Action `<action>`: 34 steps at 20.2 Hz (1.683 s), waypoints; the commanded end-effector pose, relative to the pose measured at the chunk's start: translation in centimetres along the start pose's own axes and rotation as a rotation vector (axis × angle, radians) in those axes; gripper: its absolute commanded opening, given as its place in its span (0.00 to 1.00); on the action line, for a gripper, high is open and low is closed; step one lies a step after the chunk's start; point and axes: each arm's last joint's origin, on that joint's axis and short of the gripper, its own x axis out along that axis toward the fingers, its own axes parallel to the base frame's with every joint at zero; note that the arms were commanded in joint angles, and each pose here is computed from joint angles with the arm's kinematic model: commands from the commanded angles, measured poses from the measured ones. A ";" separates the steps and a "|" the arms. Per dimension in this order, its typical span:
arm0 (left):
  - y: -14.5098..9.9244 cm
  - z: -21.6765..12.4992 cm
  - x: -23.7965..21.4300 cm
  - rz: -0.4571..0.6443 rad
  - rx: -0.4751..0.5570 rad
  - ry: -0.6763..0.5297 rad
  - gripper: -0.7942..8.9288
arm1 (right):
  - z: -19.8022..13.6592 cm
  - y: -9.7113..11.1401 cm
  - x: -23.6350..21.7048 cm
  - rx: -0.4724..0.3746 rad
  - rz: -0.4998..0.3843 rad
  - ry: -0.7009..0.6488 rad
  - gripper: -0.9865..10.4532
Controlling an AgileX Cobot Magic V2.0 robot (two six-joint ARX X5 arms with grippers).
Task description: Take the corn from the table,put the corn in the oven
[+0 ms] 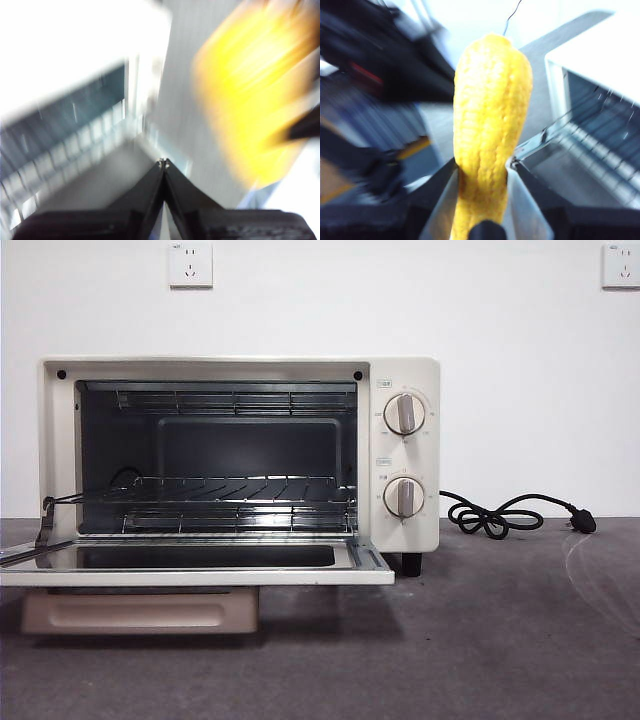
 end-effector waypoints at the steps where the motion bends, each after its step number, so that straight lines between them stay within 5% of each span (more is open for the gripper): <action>1: -0.1 -0.2 -3.5 0.004 -0.021 -0.168 0.08 | -0.6 0.7 2.7 -0.165 -0.057 0.016 0.07; 5: 0.2 -1.7 -9.0 0.133 -0.041 -0.375 0.08 | -2.5 2.0 7.7 -0.390 -0.140 0.074 0.07; 9: 0.5 -3.1 -11.5 0.201 -0.059 -0.438 0.08 | -4.0 2.5 10.6 -0.537 -0.208 0.119 0.07; 21: 0.9 -5.0 -12.5 0.284 -0.087 -0.376 0.08 | -7.2 1.4 16.9 -1.002 -0.505 0.225 0.07; 26: 0.9 -5.0 -12.5 0.288 -0.088 -0.377 0.08 | -7.7 0.0 18.6 -1.090 -0.558 0.204 0.07; 34: 0.9 -5.0 -12.5 0.289 -0.087 -0.369 0.08 | -8.1 -2.9 21.0 -1.098 -0.656 0.296 0.07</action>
